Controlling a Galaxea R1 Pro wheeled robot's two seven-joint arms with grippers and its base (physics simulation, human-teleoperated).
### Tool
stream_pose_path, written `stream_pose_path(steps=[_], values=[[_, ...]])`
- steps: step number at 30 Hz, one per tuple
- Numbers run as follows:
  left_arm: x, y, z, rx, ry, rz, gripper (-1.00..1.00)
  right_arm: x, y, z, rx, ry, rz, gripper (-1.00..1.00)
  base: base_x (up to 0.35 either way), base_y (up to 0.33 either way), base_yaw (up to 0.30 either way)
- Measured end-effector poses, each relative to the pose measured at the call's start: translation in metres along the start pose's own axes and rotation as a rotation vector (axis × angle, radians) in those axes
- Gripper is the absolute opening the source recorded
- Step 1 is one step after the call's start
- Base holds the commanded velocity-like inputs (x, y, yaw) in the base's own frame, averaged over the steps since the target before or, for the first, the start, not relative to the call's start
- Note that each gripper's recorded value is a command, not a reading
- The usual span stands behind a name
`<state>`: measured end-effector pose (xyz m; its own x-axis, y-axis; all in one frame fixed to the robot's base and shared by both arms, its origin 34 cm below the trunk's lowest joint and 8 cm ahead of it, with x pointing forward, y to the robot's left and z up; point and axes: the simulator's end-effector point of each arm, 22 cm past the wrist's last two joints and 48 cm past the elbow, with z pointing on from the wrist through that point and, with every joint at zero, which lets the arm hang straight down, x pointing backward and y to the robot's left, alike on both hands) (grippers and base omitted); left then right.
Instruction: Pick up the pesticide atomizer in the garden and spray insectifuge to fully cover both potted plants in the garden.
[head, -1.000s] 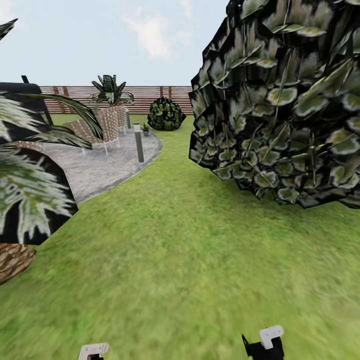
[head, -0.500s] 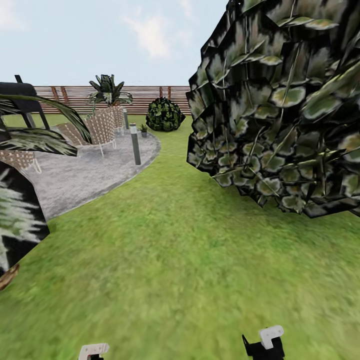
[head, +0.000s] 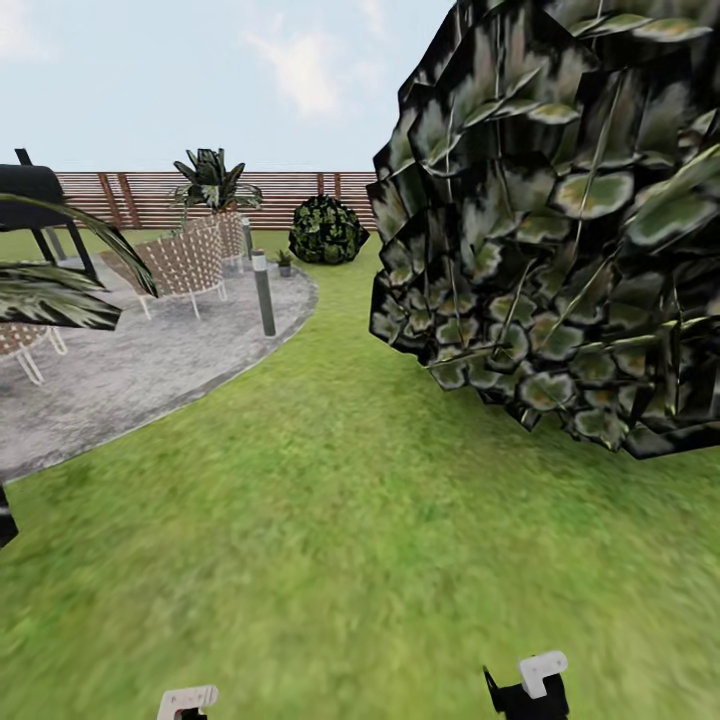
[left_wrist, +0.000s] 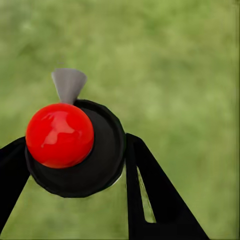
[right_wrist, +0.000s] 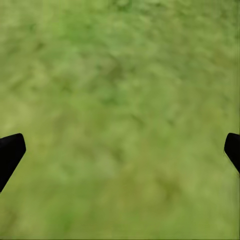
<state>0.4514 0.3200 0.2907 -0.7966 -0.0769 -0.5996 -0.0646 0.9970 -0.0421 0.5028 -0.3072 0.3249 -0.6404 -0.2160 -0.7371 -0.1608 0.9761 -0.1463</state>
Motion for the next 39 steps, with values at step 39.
stream_pose_path(steps=[39], values=[[-0.0001,0.0,0.0,0.0,0.0,0.0,-1.0,0.0001,0.0001,0.0,0.0,0.0,0.0,1.0,0.338,-0.024,0.142]])
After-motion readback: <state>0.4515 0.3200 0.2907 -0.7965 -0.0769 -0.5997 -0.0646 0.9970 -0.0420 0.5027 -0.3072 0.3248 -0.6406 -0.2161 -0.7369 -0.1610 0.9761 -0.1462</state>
